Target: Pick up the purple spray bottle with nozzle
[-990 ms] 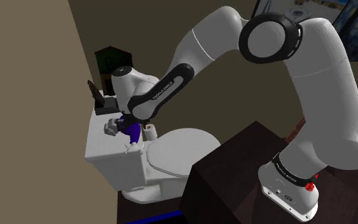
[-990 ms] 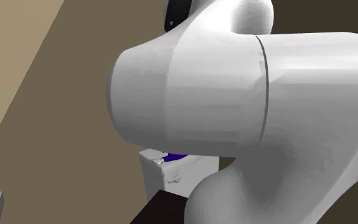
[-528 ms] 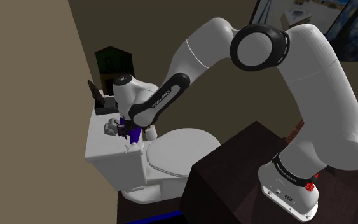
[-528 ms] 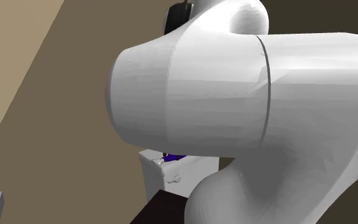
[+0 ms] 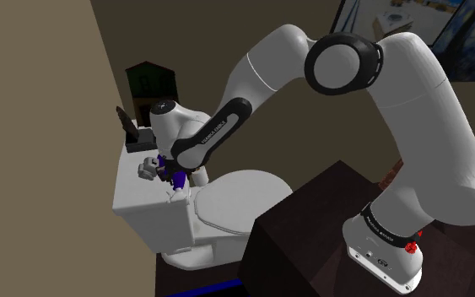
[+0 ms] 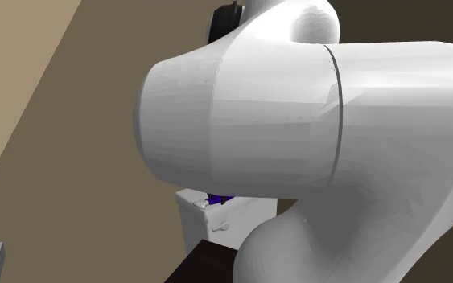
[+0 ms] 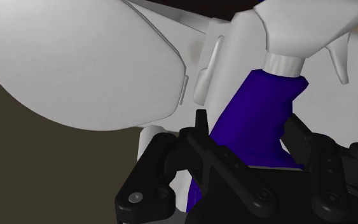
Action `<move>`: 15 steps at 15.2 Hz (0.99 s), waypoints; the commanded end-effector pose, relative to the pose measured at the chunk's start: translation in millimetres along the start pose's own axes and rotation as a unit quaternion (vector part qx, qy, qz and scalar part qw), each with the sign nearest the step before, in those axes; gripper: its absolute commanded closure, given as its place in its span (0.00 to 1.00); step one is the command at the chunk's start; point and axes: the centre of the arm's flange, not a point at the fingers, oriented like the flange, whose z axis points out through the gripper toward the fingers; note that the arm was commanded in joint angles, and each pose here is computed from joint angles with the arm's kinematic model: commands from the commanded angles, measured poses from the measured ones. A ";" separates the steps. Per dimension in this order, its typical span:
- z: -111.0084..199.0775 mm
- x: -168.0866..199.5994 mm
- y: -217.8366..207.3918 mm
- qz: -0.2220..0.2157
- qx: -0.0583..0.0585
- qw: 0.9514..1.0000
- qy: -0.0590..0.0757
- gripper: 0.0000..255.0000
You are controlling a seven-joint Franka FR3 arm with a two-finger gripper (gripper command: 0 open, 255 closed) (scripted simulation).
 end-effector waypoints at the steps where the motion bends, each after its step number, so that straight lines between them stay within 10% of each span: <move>1: 1.2 -0.4 0.6 0.000 -0.001 1.000 -0.001 1.00; 15: -62.6 1.4 3.7 0.000 -0.001 1.000 -0.001 1.00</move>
